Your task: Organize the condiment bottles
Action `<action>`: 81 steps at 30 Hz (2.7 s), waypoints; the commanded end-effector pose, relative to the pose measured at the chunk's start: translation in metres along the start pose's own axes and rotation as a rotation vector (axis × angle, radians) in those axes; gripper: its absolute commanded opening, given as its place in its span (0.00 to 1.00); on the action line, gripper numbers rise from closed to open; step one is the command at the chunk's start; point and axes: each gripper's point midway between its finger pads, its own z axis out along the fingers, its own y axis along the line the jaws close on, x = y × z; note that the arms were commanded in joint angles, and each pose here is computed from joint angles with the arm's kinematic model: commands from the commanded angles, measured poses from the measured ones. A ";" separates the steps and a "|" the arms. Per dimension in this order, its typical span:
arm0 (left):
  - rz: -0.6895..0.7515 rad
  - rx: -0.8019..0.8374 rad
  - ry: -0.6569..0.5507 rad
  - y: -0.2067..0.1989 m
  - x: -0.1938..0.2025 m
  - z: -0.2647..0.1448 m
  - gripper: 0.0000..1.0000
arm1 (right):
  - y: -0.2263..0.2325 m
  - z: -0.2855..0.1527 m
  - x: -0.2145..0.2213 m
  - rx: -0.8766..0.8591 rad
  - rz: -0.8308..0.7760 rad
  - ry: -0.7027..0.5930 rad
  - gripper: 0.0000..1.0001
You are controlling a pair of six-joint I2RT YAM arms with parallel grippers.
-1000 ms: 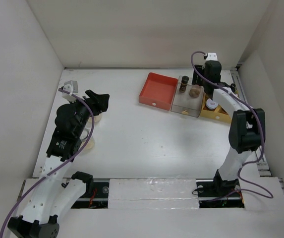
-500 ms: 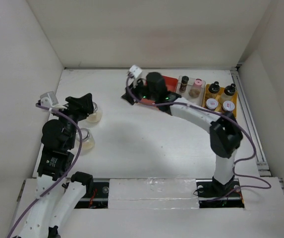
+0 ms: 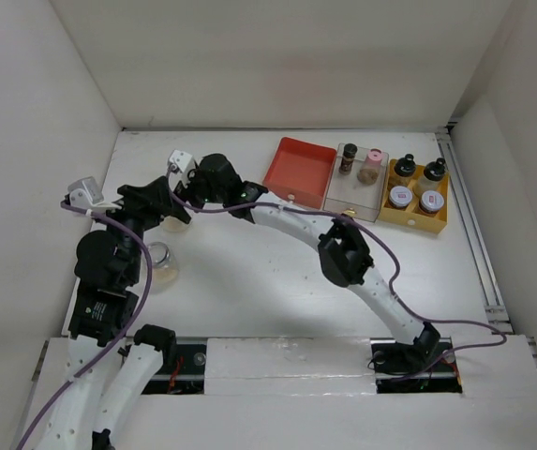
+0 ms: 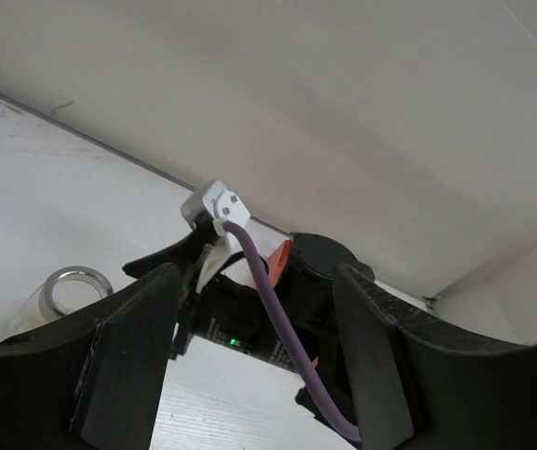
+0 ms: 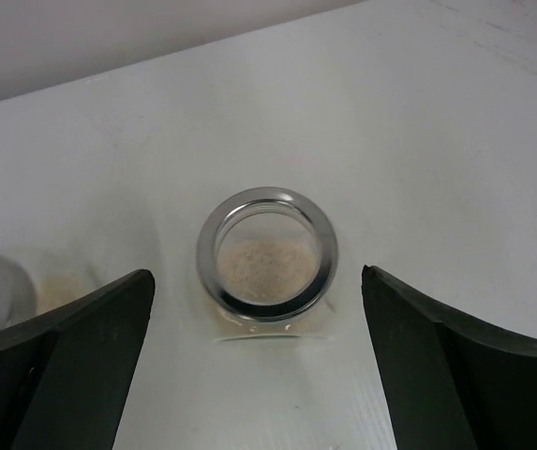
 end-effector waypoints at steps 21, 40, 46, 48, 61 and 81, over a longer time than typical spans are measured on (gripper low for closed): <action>-0.009 0.066 -0.012 -0.015 -0.008 -0.001 0.61 | -0.016 0.049 0.001 0.155 0.100 -0.163 0.92; 0.007 0.076 0.026 -0.014 0.006 0.004 0.61 | -0.030 0.012 -0.005 0.195 0.172 -0.317 0.48; 0.010 0.087 0.044 -0.016 0.010 0.006 0.61 | -0.053 -0.072 -0.046 0.264 0.159 -0.436 0.48; 0.008 0.092 0.036 -0.017 0.008 0.006 0.61 | -0.055 -0.102 -0.059 0.273 0.153 -0.455 0.48; 0.014 0.101 0.076 -0.018 0.019 0.011 0.61 | -0.125 -0.250 -0.122 0.343 0.167 -0.591 0.48; 0.037 0.051 0.169 -0.009 0.047 0.032 0.65 | -0.298 -0.259 0.010 0.784 0.208 -0.308 0.48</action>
